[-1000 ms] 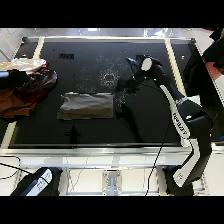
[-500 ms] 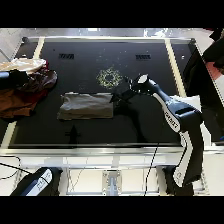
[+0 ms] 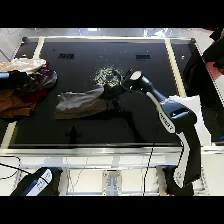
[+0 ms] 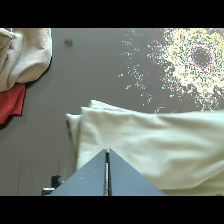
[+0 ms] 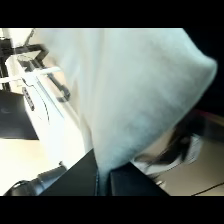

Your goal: Fold the shirts.

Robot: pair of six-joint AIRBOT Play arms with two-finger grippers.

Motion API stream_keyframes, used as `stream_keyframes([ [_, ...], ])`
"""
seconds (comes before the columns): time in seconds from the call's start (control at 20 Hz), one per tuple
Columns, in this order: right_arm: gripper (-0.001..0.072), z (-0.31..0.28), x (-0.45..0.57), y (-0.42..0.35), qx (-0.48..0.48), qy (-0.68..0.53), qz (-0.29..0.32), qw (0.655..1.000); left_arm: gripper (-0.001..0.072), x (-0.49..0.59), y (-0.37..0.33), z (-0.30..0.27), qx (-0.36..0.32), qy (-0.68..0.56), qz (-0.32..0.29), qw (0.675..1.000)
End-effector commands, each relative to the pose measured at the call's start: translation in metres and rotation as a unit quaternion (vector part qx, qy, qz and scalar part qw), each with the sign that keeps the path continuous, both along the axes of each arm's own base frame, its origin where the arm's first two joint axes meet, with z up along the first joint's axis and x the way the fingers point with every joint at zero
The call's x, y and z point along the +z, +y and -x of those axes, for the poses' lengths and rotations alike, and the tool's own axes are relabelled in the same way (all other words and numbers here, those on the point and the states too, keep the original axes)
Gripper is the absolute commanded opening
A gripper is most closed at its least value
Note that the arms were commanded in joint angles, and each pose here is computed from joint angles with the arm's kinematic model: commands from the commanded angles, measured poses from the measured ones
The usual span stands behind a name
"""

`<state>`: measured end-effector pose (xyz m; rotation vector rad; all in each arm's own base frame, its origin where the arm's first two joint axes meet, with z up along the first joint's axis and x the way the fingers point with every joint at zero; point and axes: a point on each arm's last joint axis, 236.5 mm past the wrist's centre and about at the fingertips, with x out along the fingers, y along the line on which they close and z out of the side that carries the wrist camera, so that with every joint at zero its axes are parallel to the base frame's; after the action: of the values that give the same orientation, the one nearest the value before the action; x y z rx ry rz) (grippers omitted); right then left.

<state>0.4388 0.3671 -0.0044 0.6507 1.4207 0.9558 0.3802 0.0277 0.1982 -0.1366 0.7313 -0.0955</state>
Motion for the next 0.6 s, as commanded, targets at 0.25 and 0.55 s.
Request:
stream_keyframes([
  [0.25,0.0009,-0.043,0.084,-0.250,-0.136,-0.066,0.262,0.953,0.0014,0.000,0.000,0.000,0.000,0.001,0.000,1.000],
  [0.55,0.0009,0.015,0.150,-0.446,-0.294,-0.040,0.372,0.879,0.0014,0.000,0.000,0.000,0.000,0.001,0.000,1.000],
])
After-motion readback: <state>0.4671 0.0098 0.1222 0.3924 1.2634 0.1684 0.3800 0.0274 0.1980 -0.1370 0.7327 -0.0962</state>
